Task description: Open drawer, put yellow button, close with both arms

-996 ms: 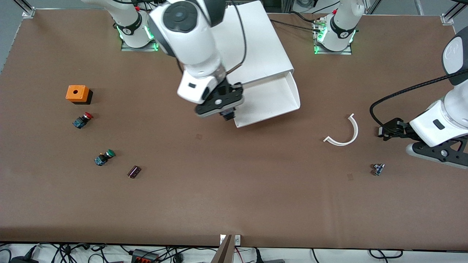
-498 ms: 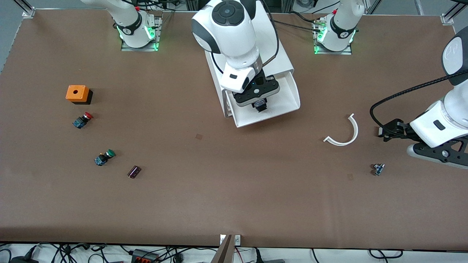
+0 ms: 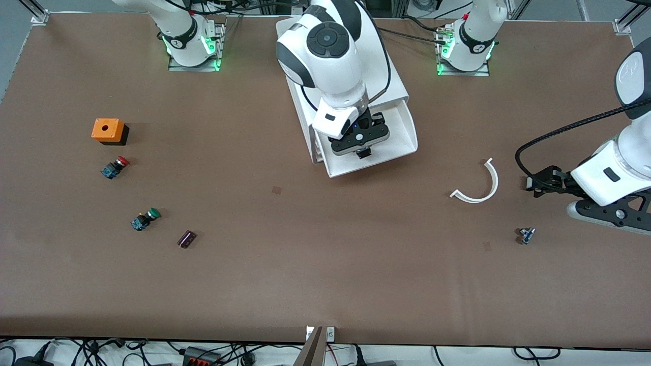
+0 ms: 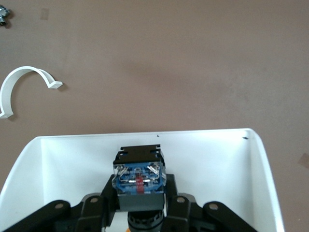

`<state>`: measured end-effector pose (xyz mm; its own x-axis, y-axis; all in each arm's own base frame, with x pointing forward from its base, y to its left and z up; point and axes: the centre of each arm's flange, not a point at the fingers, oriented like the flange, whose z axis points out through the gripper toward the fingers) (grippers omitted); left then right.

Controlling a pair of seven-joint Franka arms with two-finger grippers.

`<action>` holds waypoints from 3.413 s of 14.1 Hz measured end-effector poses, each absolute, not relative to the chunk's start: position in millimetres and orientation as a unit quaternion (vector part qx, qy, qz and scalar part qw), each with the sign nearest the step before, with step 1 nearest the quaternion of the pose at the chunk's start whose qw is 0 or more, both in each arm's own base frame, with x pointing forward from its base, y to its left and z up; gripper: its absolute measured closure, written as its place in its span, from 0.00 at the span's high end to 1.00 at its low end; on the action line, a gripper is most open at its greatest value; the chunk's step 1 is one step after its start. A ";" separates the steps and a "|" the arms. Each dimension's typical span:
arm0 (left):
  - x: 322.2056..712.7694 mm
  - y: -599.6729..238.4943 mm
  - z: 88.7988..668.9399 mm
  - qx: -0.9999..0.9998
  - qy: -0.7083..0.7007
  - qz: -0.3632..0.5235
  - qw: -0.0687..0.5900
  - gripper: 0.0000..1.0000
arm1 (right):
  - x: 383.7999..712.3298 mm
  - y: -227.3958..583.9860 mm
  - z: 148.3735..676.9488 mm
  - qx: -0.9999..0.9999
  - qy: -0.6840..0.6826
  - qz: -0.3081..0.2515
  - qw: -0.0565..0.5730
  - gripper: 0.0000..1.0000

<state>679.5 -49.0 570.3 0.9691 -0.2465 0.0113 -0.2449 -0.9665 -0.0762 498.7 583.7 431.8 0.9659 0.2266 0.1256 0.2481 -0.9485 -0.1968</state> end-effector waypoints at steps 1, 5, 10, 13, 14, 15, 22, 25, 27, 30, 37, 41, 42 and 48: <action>679.6 -48.7 570.3 -0.992 0.124 -0.010 0.037 1.00 | 496.5 585.4 427.1 -0.987 -0.112 -0.045 0.103 0.43; 679.7 -47.4 570.3 -0.992 0.123 -0.010 0.037 1.00 | 492.6 585.4 418.3 -0.990 -0.107 -0.028 0.089 0.43; 679.7 -47.3 570.3 -0.992 0.122 -0.010 0.037 1.00 | 485.4 593.0 403.9 -0.990 -0.112 -0.020 0.082 0.43; 679.7 -47.3 570.3 -0.992 0.122 -0.010 0.037 1.00 | 485.1 593.7 402.5 -0.990 -0.112 -0.020 0.082 0.49; 679.7 -47.3 570.3 -0.992 0.122 -0.010 0.037 1.00 | 486.3 593.4 404.4 -0.990 -0.112 -0.023 0.083 0.57; 679.7 -47.2 570.3 -0.992 0.122 -0.010 0.037 1.00 | 488.5 593.8 409.0 -0.990 -0.111 -0.029 0.088 0.68; 678.5 -50.0 568.7 -0.998 0.055 -0.007 0.013 1.00 | 502.2 587.4 449.2 -0.988 -0.092 -0.061 0.109 1.00; 668.1 -66.2 550.6 -0.999 0.005 0.047 -0.012 1.00 | 539.7 539.5 477.6 -0.992 -0.053 -0.082 0.079 1.00; 663.9 -82.1 525.4 -0.995 0.002 0.084 -0.045 1.00 | 566.5 500.6 495.8 -0.993 -0.022 -0.097 0.059 1.00; 664.2 -116.1 486.9 -0.993 -0.014 0.105 -0.055 1.00 | 596.1 441.7 500.6 -0.997 0.016 -0.069 0.019 1.00; 625.0 -290.7 404.9 -0.993 -0.076 0.072 -0.049 1.00 | 670.6 275.8 467.4 -0.999 0.030 0.005 -0.027 1.00; 602.6 -328.9 374.9 -0.993 -0.090 0.066 -0.048 1.00 | 686.0 186.7 460.0 -0.999 0.025 0.030 -0.026 1.00; 596.6 -334.7 367.6 -0.992 -0.092 0.070 -0.045 1.00 | 689.7 160.6 460.3 -0.999 0.025 0.035 -0.025 1.00; 549.5 -383.0 351.3 -0.991 -0.100 0.089 -0.027 1.00 | 688.7 54.2 501.7 -0.997 0.065 0.033 -0.011 1.00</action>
<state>549.5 -383.0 351.3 0.9644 0.1929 -0.1811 0.2025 -0.9786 0.0362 688.7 54.2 501.7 0.9894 -0.1306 -0.0638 -0.1292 -0.9913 0.0263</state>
